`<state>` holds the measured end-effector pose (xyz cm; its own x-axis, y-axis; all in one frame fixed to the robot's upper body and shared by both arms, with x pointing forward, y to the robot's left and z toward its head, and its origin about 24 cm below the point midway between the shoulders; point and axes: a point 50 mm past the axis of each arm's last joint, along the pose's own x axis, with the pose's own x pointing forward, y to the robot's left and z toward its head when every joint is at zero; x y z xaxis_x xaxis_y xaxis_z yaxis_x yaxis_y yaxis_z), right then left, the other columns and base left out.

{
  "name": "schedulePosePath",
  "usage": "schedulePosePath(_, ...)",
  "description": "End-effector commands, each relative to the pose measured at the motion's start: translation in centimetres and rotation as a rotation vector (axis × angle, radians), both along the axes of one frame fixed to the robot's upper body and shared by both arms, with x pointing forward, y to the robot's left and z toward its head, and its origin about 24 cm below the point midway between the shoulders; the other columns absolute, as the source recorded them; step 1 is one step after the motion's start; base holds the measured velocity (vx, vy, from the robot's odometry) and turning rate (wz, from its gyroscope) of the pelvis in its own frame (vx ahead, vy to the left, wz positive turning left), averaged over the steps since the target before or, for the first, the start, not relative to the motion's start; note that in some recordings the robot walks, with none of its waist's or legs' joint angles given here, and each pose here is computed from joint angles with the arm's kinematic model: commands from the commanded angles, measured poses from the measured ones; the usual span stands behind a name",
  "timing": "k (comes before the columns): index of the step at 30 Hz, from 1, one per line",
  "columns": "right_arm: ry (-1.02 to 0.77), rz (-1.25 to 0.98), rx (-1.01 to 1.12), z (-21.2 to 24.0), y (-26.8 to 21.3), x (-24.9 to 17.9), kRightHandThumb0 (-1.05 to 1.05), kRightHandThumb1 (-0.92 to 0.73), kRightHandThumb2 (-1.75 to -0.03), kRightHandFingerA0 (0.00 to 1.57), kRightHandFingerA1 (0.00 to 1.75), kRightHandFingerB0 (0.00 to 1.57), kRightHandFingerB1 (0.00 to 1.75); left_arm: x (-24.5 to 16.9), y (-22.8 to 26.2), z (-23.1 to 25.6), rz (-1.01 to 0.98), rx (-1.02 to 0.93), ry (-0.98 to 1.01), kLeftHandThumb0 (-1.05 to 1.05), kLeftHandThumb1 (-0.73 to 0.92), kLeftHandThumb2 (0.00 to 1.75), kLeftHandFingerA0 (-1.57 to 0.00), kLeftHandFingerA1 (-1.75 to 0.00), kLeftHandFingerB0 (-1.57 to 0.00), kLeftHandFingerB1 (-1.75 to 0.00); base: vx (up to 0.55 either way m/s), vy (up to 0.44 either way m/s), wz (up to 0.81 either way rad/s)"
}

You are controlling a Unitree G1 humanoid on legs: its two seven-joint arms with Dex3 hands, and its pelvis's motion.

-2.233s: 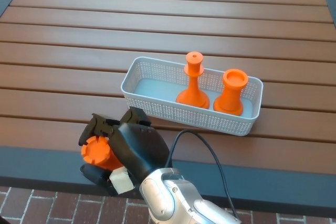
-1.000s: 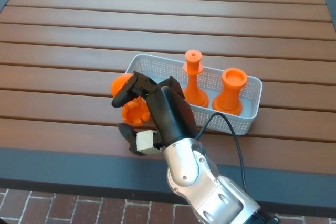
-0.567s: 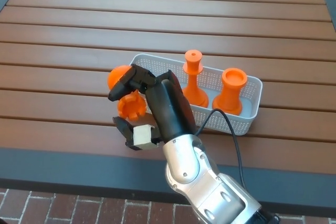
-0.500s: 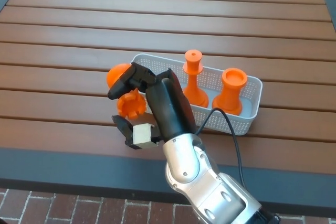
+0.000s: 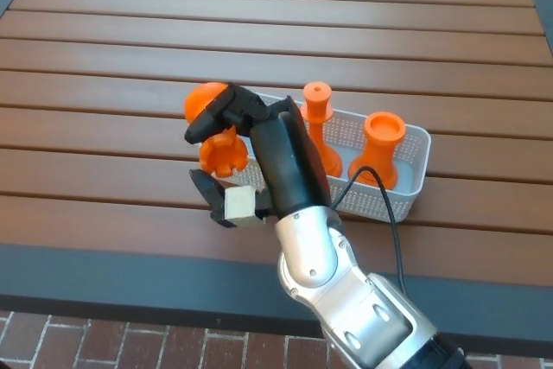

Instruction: Using the right hand to place 3 different shape and weight chess pieces into a small container

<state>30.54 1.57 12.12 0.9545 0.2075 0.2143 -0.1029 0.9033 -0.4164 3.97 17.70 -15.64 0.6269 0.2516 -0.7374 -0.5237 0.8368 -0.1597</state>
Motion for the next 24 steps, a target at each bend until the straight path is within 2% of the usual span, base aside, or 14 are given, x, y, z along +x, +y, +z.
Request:
schedulePosePath(1,-0.306,0.198,0.234,12.5,6.5,-1.4,-0.17,-0.51,-1.17,1.21,1.45,1.01,1.33,-3.5,-2.2,-0.4,0.004,-0.05,0.093,-0.06,0.49,1.19,-1.02,-1.5,-0.91,-1.25,0.0,0.0,0.0)
schedulePosePath(4,-0.304,0.195,0.227,12.5,6.5,-1.2,-0.17,-0.51,-1.17,1.21,1.45,1.01,1.33,-3.5,-2.2,-0.4,0.002,-0.047,0.094,-0.06,0.49,1.19,-1.02,-1.5,-0.91,-1.25,0.0,0.0,0.0)
schedulePosePath(5,-0.314,0.151,0.113,11.7,5.5,0.3,-0.06,-0.52,-1.11,0.78,1.75,0.72,1.63,-3.3,-2.0,-0.4,0.025,-0.061,0.086,-0.04,0.49,1.16,-1.05,-1.48,-0.93,-1.24,0.0,0.0,0.0)
schedulePosePath(8,-0.315,0.123,0.045,11.4,4.9,1.2,-0.04,-0.54,-1.09,0.8,1.75,0.67,1.61,-3.2,-1.8,-0.4,0.024,-0.062,0.083,-0.05,0.49,1.18,-1.05,-1.48,-0.91,-1.26,0.0,0.0,0.0)
schedulePosePath(9,-0.318,0.118,0.022,11.3,4.7,1.5,-0.02,-0.56,-1.03,0.79,1.74,0.67,1.59,-3.2,-1.8,-0.4,0.023,-0.056,0.083,-0.04,0.48,1.19,-1.05,-1.48,-0.92,-1.24,0.0,0.0,0.0)
schedulePosePath(13,-0.306,0.112,-0.061,10.5,4.3,2.6,-0.05,-0.56,-1.03,0.82,1.75,0.69,1.6,-3.0,-1.5,-0.3,0.008,-0.043,0.069,-0.03,0.47,1.21,-1.03,-1.49,-0.91,-1.23,0.0,0.0,0.0)
schedulePosePath(14,-0.292,0.11,-0.105,10.1,4.0,3.2,-0.07,-0.6,-0.97,0.83,1.75,0.67,1.59,-2.9,-1.4,-0.3,-0.002,-0.032,0.065,-0.05,0.48,1.19,-1.02,-1.49,-0.89,-1.24,0.0,0.0,0.0)
schedulePosePath(20,-0.255,0.118,-0.165,9.7,3.7,4.2,-0.09,-0.61,-0.95,0.84,1.75,0.67,1.59,-2.7,-1.2,-0.2,-0.009,-0.016,0.058,-0.06,0.51,1.18,-1.01,-1.51,-0.88,-1.27,0.0,0.0,0.0)
schedulePosePath(21,-0.249,0.119,-0.226,9.3,3.5,4.5,-0.11,-0.66,-0.87,0.82,1.75,0.63,1.62,-2.6,-1.2,-0.2,-0.007,-0.016,0.055,-0.06,0.51,1.19,-1.05,-1.48,-0.9,-1.22,0.0,0.0,0.0)
schedulePosePath(22,-0.239,0.118,-0.302,8.8,3.2,4.9,-0.11,-0.66,-0.87,0.82,1.75,0.63,1.62,-2.5,-1.2,-0.2,-0.005,-0.016,0.05,-0.06,0.51,1.19,-1.05,-1.48,-0.9,-1.22,0.0,0.0,0.0)
schedulePosePath(23,-0.228,0.113,-0.346,8.6,2.9,5.2,-0.15,-0.56,-0.97,1.14,1.39,0.91,1.25,-2.4,-1.2,-0.2,-0.003,-0.015,0.051,-0.07,0.51,1.19,-1.02,-1.51,-0.91,-1.22,0.0,0.0,0.0)
schedulePosePath(24,-0.217,0.107,-0.382,8.4,2.7,5.4,-0.15,-0.56,-0.97,1.14,1.39,0.91,1.25,-2.3,-1.2,-0.2,-0.001,-0.015,0.054,-0.07,0.51,1.19,-1.02,-1.51,-0.91,-1.22,0.0,0.0,0.0)
